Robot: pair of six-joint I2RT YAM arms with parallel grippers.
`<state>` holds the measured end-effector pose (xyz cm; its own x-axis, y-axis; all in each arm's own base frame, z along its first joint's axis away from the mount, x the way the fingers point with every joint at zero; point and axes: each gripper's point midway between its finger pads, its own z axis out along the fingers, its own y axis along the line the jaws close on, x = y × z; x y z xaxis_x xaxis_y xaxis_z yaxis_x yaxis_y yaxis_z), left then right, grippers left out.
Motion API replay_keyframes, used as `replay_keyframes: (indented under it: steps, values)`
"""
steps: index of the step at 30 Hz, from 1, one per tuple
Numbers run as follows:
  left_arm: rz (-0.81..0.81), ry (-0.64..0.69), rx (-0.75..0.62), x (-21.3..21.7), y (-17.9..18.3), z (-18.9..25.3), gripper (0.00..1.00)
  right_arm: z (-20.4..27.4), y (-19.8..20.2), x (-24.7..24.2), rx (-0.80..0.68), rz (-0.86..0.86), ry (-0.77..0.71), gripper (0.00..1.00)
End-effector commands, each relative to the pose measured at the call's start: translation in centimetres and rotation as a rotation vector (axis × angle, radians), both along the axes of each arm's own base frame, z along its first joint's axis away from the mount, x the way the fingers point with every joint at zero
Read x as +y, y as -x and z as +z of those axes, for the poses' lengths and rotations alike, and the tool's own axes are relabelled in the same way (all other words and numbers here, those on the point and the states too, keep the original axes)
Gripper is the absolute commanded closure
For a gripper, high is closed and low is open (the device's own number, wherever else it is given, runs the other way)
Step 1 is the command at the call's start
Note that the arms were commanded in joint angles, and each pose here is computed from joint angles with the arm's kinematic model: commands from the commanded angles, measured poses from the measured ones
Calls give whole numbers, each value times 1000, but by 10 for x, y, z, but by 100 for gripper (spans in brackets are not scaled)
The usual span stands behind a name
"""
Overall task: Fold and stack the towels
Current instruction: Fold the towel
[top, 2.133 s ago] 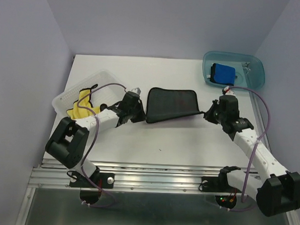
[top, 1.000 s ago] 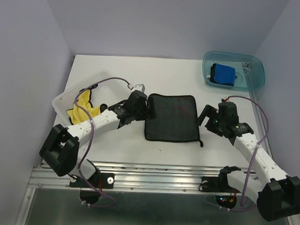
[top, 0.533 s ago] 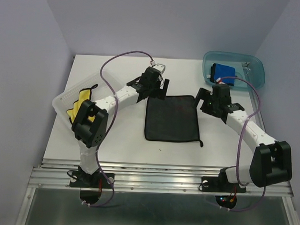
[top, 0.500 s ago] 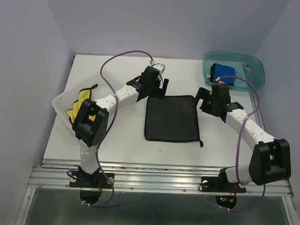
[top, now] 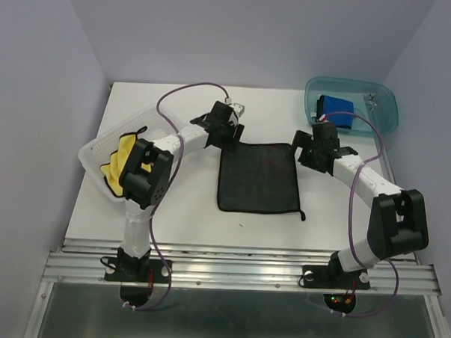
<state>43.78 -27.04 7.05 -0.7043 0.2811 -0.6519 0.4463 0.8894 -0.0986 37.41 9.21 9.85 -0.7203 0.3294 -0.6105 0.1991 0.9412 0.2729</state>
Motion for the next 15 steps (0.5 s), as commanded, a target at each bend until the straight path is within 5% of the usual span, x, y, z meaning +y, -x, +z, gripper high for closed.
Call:
replay_keyframes:
  steps: [1, 10, 15]
  values:
    - [-13, 38, -35, -3, -15, 19, 34, 29, -27, -1, -96, -14, 8, 0]
    - [-31, 57, -8, -5, -17, 10, 44, 29, -27, 0, -86, -13, 4, 0]
    - [-24, 60, 4, -4, -20, 5, 69, 29, -26, 1, -83, -11, 0, 0]
